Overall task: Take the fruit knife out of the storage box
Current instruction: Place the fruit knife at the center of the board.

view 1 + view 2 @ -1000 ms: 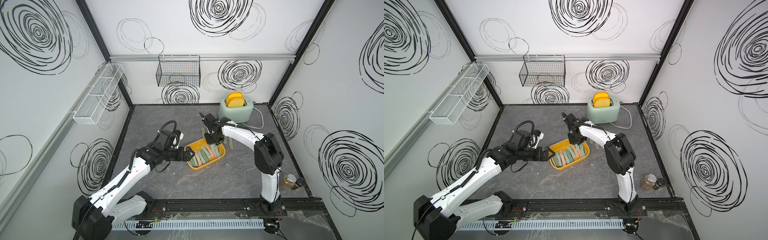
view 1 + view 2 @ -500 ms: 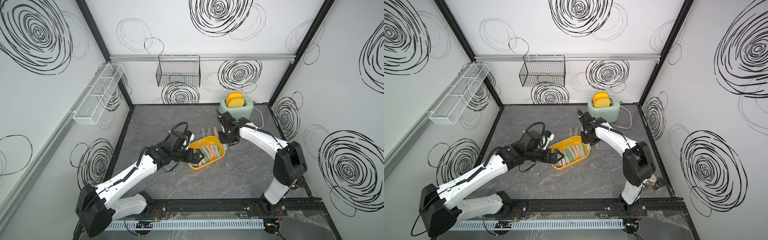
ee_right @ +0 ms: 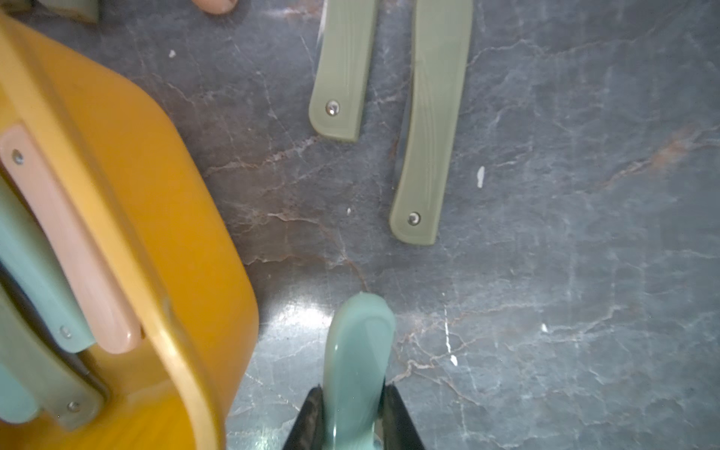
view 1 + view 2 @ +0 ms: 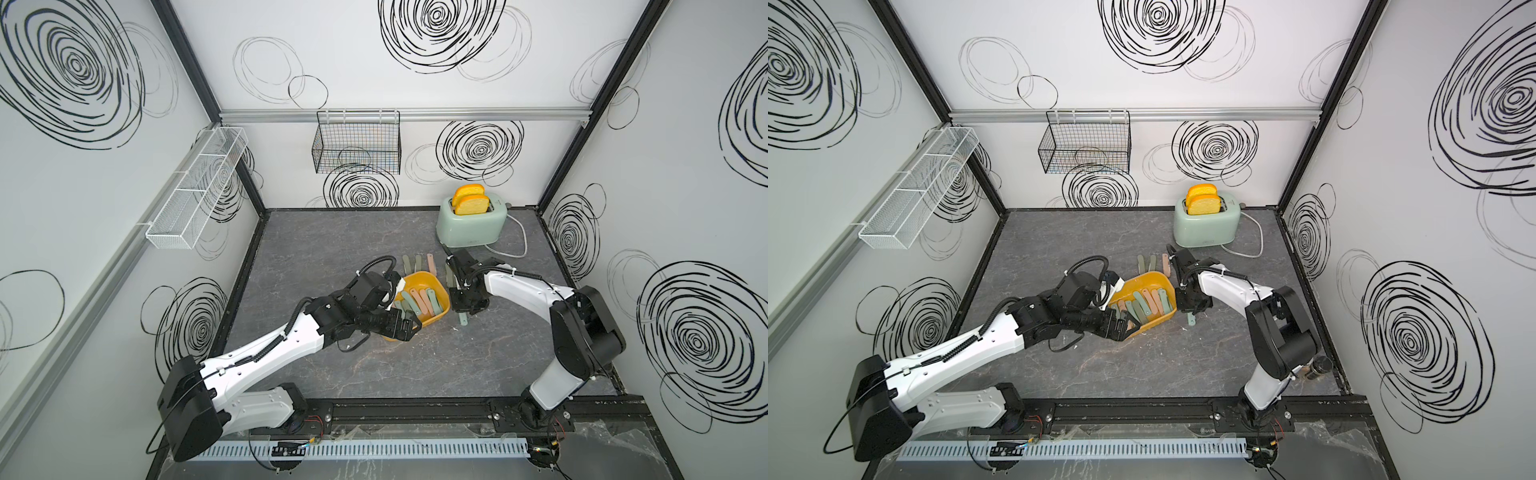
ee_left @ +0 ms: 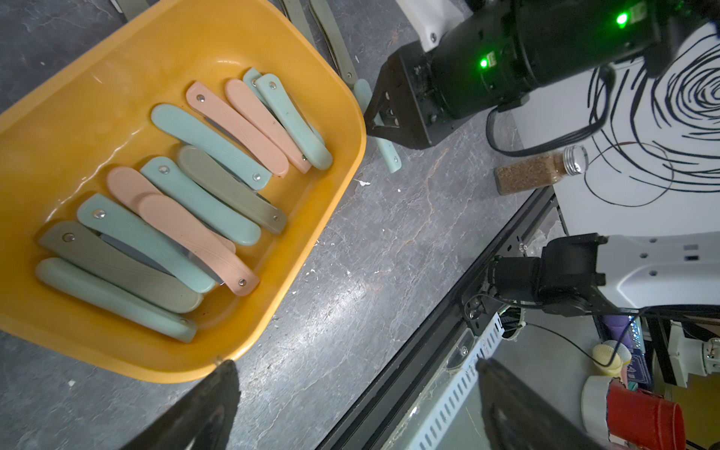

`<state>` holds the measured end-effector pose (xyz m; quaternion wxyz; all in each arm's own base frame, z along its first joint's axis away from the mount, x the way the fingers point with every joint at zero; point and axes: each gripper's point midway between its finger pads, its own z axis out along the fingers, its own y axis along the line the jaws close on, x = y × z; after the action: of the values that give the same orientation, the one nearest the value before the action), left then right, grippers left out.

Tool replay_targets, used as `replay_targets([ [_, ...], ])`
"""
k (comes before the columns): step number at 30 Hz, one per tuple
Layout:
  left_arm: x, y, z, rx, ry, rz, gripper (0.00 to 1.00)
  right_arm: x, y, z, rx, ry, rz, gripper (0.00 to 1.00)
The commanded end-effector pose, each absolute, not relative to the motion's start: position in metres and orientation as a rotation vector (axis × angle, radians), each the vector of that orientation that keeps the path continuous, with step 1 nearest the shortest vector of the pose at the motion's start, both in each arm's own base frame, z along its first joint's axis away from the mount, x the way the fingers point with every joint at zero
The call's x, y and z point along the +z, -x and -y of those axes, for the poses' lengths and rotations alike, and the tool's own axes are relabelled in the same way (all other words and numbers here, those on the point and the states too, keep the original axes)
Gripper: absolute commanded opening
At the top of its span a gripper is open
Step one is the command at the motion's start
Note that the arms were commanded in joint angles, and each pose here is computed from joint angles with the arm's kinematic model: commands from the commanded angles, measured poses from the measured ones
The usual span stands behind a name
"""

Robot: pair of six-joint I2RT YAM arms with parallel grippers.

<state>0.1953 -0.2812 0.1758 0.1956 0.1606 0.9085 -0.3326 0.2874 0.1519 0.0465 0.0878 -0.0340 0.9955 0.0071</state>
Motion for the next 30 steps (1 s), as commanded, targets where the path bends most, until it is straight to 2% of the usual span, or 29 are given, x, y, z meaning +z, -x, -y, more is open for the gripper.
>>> replay_targets([
  [1, 0.176, -0.2, 0.283, -0.926, -0.433, -2.52, 0.98, 0.036, -0.29, -0.152, 0.02, 0.088, -2.966, 0.24],
  [15, 0.173, -0.197, 0.275, -0.895, -0.436, -2.533, 0.98, 0.013, -0.28, -0.142, -0.013, 0.077, -3.008, 0.27],
  [24, 0.178, -0.201, 0.269, -0.878, -0.436, -2.529, 0.98, 0.037, -0.287, -0.14, -0.01, 0.063, -2.955, 0.35],
  [30, 0.194, -0.212, 0.26, -0.874, -0.413, -2.507, 0.98, 0.068, -0.298, -0.144, 0.008, 0.046, -2.907, 0.35],
])
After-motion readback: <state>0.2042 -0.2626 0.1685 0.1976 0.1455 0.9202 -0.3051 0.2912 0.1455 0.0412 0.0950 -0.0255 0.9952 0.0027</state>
